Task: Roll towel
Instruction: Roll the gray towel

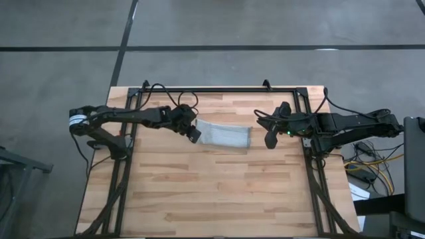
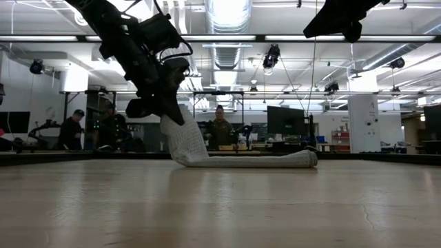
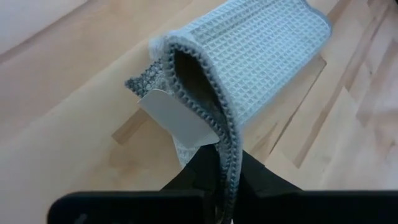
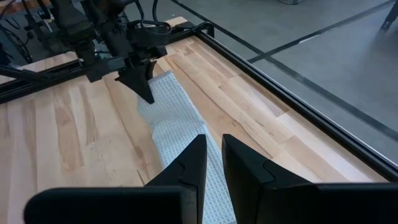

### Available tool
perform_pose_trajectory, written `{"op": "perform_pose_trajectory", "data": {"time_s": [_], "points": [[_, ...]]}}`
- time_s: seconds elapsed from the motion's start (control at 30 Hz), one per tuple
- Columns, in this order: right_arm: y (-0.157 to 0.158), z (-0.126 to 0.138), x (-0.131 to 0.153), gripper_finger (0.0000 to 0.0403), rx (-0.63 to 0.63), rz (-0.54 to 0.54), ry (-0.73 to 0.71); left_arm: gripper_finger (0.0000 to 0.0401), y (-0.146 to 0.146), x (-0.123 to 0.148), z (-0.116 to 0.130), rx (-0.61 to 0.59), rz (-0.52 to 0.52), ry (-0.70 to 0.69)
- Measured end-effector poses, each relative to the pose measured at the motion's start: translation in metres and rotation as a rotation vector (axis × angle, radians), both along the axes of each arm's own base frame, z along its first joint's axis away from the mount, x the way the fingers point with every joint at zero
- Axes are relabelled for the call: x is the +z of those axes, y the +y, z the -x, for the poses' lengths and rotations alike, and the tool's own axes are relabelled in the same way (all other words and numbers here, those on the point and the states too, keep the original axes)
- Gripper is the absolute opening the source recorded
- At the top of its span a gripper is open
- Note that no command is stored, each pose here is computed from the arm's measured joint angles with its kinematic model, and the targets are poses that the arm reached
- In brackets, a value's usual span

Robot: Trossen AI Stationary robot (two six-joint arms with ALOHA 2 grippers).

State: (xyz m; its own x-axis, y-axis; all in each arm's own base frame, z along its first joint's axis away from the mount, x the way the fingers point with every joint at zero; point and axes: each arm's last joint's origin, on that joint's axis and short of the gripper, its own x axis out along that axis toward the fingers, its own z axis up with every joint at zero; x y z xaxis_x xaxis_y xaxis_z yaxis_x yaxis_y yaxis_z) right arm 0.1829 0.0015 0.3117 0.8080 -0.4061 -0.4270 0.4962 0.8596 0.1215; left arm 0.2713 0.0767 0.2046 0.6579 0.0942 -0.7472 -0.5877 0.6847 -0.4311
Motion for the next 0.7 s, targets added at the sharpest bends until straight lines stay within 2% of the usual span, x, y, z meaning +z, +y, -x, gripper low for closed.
{"op": "perform_pose_trajectory", "data": {"time_s": [0.17, 0.33, 0.57, 0.7], "points": [[0.0, 0.0, 0.0, 0.005, 0.0, 0.0, 0.0, 0.002, -0.0008, -0.0005, 0.0004, -0.024, 0.016, 0.003], [0.0, 0.0, 0.0001, 0.005, 0.0, 0.0, 0.0, 0.0021, -0.0009, -0.0006, 0.0006, -0.077, -0.029, 0.011], [0.0, 0.0001, 0.0001, 0.005, 0.0, 0.0, -0.001, 0.0021, -0.0011, -0.0013, 0.0014, -0.039, 0.003, 0.018], [-0.0001, 0.0001, 0.0001, 0.005, -0.001, 0.0, -0.001, 0.0021, -0.0004, -0.0012, 0.0013, -0.059, -0.043, 0.024]]}}
